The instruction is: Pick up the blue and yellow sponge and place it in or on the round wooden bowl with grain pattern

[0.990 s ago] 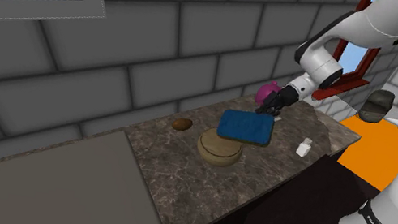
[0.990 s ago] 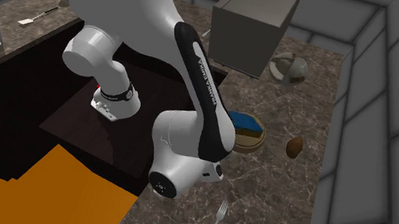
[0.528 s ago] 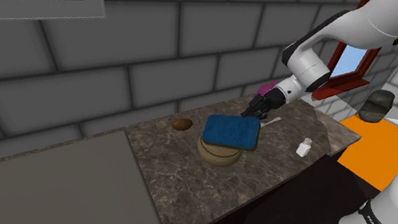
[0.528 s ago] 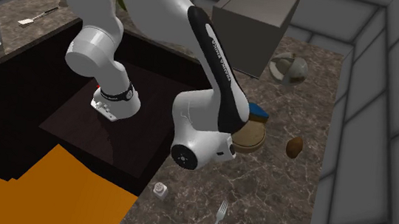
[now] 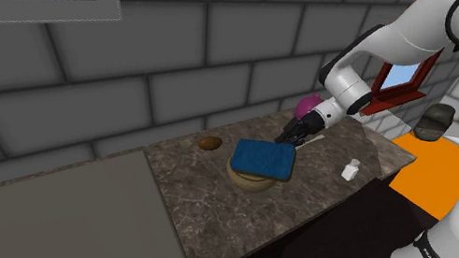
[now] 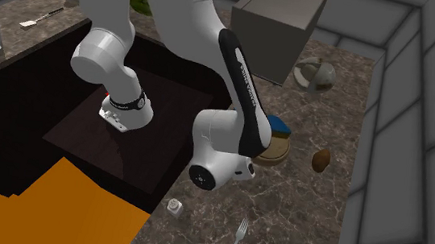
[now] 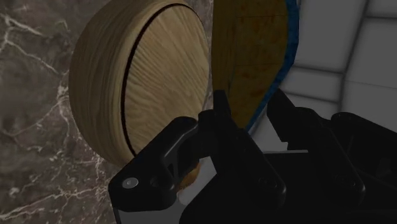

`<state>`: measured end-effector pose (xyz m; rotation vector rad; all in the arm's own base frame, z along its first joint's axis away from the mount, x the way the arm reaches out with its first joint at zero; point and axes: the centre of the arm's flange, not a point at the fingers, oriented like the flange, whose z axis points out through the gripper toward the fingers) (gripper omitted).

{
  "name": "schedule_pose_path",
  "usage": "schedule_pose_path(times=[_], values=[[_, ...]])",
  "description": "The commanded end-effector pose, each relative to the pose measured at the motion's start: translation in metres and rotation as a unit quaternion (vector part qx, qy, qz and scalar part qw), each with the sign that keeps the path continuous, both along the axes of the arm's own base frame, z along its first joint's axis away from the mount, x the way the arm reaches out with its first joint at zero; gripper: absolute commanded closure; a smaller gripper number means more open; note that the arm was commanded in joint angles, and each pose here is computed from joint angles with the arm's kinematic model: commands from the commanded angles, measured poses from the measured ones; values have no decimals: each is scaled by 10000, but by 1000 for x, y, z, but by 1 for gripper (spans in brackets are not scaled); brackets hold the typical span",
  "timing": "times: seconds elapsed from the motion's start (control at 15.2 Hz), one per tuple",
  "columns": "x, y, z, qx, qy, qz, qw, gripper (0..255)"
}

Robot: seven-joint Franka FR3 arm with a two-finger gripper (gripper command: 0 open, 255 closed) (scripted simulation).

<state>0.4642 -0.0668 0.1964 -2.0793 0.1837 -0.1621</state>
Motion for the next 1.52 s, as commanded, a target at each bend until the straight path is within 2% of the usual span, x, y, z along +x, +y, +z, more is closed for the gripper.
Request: schedule_pose_path(times=[0.0,0.4,0.92,0.99,1.32,1.45], values=[[0,1,-13,-2,1,-1,10000,255],[0,1,-47,-2,1,-1,10000,255],[0,1,-47,-2,1,-1,10000,255],[0,0,-47,-2,1,-1,10000,0],[0,1,-47,-2,1,-1,10000,0],[-5,-22,-34,-2,1,-1,10000,0]])
